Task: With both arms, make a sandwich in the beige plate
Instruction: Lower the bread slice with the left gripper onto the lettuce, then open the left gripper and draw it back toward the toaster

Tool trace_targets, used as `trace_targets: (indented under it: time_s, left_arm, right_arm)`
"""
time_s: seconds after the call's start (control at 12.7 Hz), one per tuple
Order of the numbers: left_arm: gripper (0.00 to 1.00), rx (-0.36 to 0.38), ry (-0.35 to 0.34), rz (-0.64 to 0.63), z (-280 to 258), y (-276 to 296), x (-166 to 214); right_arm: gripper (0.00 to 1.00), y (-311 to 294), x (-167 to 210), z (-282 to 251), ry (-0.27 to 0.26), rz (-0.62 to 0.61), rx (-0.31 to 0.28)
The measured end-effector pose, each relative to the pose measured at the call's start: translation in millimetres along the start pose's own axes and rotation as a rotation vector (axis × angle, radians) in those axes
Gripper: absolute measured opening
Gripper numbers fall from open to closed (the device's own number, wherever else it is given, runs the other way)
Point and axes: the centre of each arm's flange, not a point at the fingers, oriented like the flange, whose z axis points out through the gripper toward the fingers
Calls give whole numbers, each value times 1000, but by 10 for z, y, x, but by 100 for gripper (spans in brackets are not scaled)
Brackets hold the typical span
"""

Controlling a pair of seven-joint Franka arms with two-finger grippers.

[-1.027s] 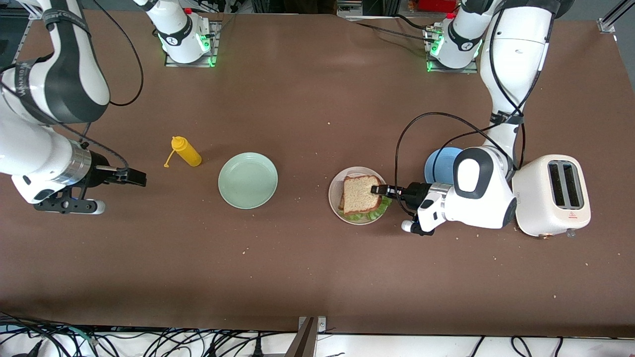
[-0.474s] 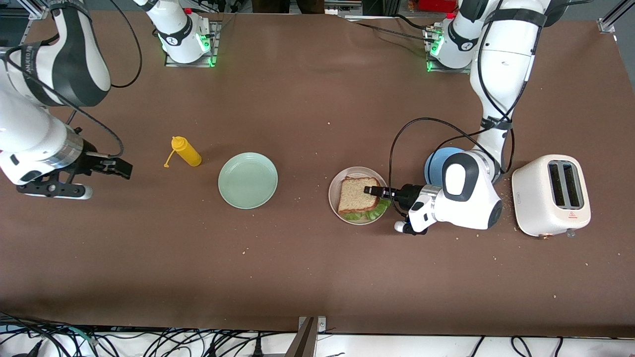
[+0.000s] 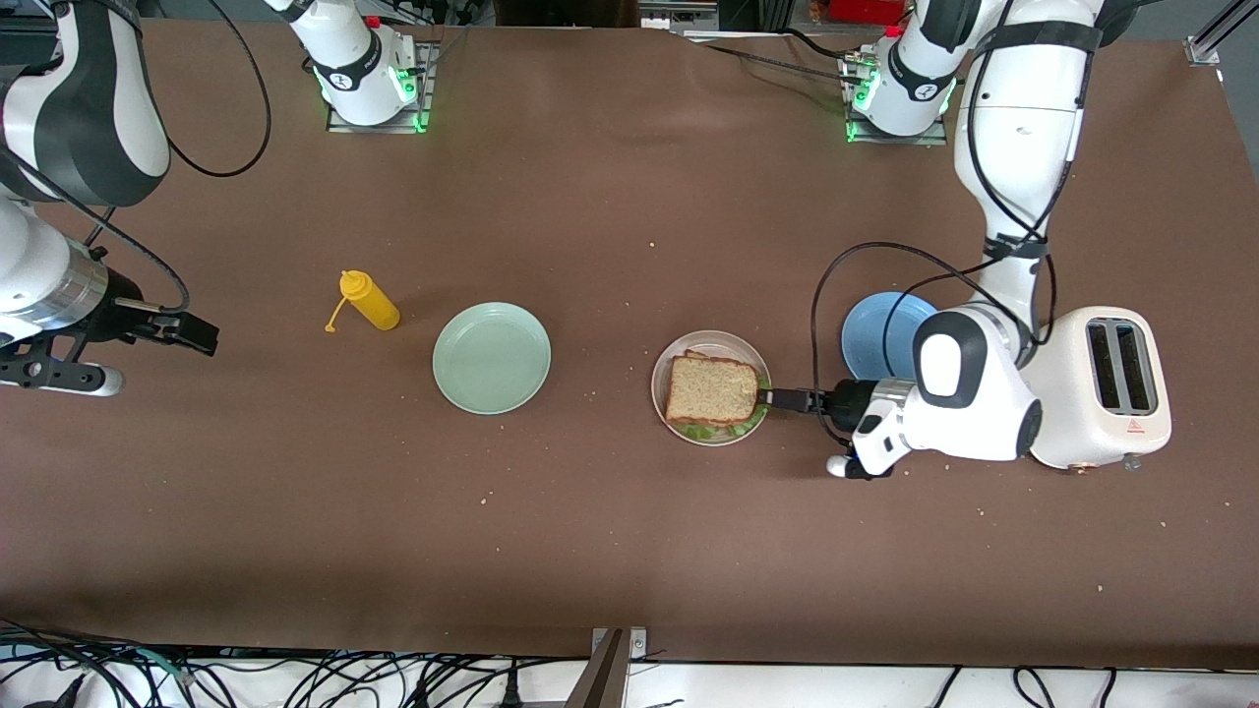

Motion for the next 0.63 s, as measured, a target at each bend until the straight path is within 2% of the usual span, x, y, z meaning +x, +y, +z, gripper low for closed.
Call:
trace_targets:
  time_s: [0.16, 0.32, 0.63]
  left_arm:
    - [100, 157, 36, -15, -457, -239, -6]
    - [100, 273, 58, -16, -929, -389, -82]
    - [100, 523, -1, 2, -1597, -531, -369]
  right_arm:
    - [100, -11, 5, 39, -9, 9, -1]
    - [100, -49, 6, 63, -13, 7, 0]
    - [100, -88, -3, 74, -19, 3, -1]
